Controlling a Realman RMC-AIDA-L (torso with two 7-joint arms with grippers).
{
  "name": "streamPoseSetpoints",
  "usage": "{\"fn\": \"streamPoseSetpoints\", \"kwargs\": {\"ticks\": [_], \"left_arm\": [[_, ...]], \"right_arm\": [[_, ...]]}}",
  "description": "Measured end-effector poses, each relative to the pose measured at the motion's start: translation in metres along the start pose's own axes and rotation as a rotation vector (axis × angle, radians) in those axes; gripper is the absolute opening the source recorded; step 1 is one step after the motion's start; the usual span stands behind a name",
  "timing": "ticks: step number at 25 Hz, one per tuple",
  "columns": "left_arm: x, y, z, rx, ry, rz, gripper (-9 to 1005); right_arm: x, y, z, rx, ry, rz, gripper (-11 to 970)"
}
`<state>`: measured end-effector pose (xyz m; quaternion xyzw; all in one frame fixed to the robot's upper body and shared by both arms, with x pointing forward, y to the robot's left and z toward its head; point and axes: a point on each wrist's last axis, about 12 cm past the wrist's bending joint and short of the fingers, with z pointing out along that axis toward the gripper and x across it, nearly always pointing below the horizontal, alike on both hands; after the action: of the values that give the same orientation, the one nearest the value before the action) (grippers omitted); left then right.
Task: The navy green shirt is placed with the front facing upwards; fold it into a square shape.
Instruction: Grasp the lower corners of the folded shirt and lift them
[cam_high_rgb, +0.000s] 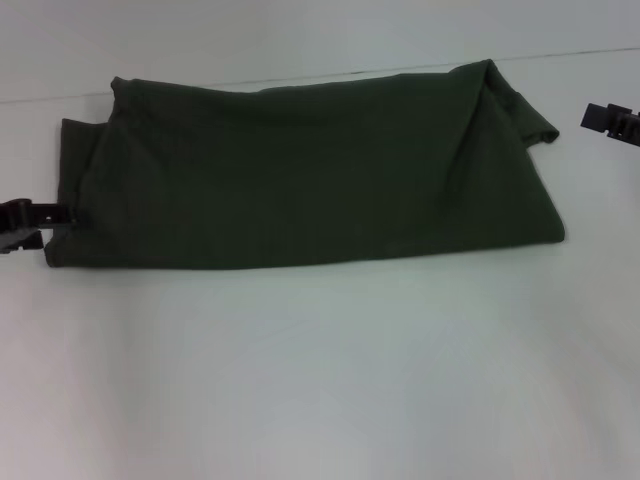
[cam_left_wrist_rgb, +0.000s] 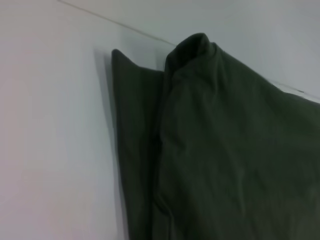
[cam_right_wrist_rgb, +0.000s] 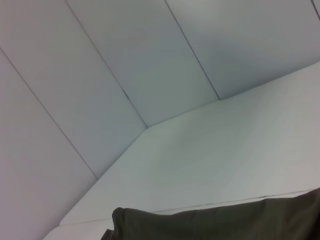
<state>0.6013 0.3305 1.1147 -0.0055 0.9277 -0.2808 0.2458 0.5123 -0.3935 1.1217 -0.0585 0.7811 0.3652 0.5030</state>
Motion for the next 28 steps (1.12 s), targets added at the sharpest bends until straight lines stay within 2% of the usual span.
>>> {"fn": "streamPoseSetpoints", "kwargs": {"ticks": [7,12,28], "left_arm": [[-0.01,0.001,0.008,-0.073,-0.045,0.093,828],[-0.005,0.003,0.015,-0.121,-0.015,0.119,828],[0.002,-0.002,0.028,-0.11,0.029,0.123,828]], "right_arm": [[0.002,0.0,-0.002,0.003,-0.001,0.006,648],[0.002,0.0,-0.004,0.001,-0.005,0.014,649],[0.003,-0.001,-0.008,0.004,-0.003,0.021,645]]}}
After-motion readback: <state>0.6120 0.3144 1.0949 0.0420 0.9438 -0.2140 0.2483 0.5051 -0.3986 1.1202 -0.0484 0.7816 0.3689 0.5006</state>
